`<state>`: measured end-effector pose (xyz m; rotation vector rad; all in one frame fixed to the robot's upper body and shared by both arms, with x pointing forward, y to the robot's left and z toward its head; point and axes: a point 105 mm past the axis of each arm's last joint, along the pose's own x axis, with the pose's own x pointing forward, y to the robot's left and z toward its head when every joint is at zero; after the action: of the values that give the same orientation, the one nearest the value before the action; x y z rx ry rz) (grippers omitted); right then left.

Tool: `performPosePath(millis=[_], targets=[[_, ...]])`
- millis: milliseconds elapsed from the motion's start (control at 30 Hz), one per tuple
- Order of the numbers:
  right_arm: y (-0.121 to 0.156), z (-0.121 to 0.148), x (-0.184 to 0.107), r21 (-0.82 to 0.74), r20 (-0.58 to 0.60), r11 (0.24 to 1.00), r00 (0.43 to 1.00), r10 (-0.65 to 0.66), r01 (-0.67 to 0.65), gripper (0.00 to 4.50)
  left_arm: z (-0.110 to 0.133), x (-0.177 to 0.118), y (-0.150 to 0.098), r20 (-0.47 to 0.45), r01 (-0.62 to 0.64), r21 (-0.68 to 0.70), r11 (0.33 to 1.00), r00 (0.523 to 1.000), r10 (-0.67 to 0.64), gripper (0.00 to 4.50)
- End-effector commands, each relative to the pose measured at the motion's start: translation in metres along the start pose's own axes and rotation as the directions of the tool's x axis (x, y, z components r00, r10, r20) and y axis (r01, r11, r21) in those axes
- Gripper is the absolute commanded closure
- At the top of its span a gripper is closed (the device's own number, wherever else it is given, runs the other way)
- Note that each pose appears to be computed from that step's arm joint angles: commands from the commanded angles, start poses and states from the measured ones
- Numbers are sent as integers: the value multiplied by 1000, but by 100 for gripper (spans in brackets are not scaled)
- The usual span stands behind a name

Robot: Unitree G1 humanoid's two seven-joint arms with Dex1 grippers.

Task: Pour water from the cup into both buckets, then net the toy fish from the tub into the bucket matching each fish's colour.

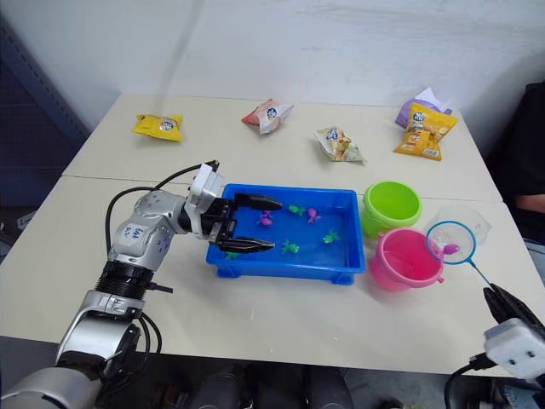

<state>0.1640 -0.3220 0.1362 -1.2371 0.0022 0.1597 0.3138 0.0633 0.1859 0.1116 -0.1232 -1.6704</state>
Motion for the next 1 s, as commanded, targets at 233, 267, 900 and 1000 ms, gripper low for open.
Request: performPosePath(millis=[233, 267, 900, 1000], targets=[[-20, 15, 6, -359, 87, 929, 994, -66, 93, 450, -7, -6, -5, -20, -22, 19, 1000, 1000, 23, 8], [-22, 17, 6, -410, 96, 906, 993, -69, 103, 450, -7, -6, -5, -22, -23, 21, 1000, 999, 23, 8], [-19, 16, 4, -565, 166, 809, 983, -82, 163, 450, -9, -5, -1, -30, -37, 64, 997, 999, 39, 8], [-1, 11, 5, -539, 160, 835, 987, -30, 113, 450, -10, -2, 0, -28, -36, 77, 996, 999, 38, 8]])
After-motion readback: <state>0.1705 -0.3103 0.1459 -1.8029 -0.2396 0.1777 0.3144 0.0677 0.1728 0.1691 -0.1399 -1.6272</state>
